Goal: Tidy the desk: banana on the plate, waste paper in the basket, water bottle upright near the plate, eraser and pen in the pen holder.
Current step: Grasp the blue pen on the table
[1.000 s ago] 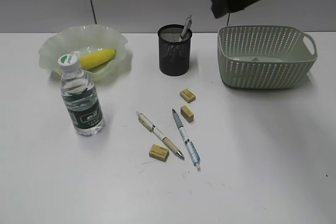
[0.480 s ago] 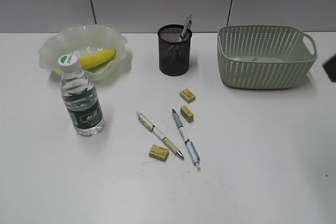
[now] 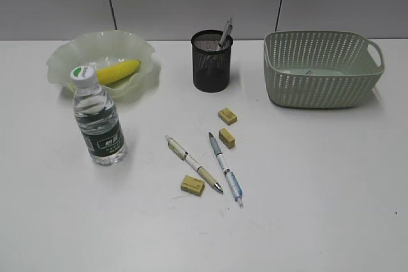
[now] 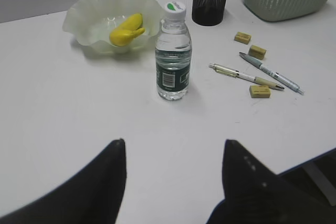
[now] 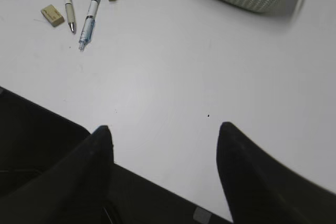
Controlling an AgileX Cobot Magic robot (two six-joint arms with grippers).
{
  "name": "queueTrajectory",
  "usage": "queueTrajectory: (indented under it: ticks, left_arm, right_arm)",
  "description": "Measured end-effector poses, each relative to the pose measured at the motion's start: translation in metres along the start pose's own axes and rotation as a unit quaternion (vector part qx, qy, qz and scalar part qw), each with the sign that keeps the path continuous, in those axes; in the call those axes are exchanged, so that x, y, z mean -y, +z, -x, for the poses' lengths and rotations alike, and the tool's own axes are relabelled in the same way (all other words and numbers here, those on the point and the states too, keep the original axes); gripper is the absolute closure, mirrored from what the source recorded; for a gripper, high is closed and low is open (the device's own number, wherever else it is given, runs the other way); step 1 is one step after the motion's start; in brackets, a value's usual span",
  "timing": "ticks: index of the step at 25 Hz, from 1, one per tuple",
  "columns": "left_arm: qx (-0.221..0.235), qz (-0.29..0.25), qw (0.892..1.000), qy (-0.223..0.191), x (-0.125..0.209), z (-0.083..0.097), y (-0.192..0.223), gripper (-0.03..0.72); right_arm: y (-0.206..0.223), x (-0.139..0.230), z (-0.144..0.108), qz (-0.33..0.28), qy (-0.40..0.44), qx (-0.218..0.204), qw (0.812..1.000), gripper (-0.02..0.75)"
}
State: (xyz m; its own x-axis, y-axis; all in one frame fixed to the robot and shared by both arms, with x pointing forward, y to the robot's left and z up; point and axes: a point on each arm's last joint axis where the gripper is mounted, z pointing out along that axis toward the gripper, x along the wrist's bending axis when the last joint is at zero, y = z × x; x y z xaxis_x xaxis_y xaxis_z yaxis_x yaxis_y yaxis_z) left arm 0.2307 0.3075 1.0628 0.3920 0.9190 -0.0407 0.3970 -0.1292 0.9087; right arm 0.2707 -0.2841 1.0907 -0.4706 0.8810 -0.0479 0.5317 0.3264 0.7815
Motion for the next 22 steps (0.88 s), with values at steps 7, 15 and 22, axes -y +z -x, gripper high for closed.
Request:
queueTrajectory:
  ticks: [7, 15, 22]
  left_arm:
    - [0.0, 0.001, 1.0, 0.0, 0.0, 0.0, 0.0, 0.253]
    - [0.004, -0.021, 0.999, 0.048, -0.038, 0.003, 0.021, 0.253]
    - [0.011, -0.102, 0.99, 0.101, -0.09, 0.008, 0.094, 0.253]
  right_arm:
    - [-0.014, 0.052, -0.005, 0.103, 0.01, -0.017, 0.994, 0.244]
    - [-0.012, 0.053, -0.006, 0.116, 0.011, -0.018, 0.993, 0.244]
    - [-0.012, 0.053, -0.006, 0.116, 0.01, -0.018, 0.993, 0.244]
